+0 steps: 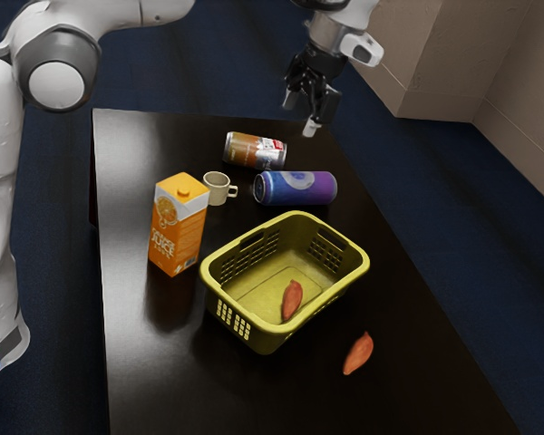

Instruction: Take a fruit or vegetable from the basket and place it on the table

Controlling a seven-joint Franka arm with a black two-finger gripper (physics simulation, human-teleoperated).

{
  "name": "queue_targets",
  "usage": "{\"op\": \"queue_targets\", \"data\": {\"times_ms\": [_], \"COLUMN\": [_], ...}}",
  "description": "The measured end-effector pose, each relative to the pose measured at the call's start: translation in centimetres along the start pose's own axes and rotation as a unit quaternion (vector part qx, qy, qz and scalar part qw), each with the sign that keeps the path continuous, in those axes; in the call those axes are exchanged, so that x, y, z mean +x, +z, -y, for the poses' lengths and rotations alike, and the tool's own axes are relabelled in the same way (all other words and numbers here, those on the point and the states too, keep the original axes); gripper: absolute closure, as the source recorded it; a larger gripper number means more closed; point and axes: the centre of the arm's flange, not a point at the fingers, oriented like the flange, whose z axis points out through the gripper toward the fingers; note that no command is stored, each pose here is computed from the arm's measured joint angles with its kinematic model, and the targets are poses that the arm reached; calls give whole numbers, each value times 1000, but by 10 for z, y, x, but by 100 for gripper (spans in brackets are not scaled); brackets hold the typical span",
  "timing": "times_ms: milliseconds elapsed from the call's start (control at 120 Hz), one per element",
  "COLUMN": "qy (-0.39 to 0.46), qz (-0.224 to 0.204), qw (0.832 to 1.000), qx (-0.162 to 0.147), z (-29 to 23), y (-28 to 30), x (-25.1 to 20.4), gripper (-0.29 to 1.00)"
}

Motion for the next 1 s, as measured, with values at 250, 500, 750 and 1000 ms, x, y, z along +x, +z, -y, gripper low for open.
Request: {"op": "queue_targets", "data": {"times_ms": [250,500,750,1000], "qy": [12,51,-58,-224], "qz": [-65,-79,-39,-48], "qw": [998,996,996,964], "qx": [-4,-7,-58,-133], "z": [-31,-91,-124,-116], "y": [-10,-9,66,99], "x": [14,11,-44,-59], "gripper": [0,0,0,0]}}
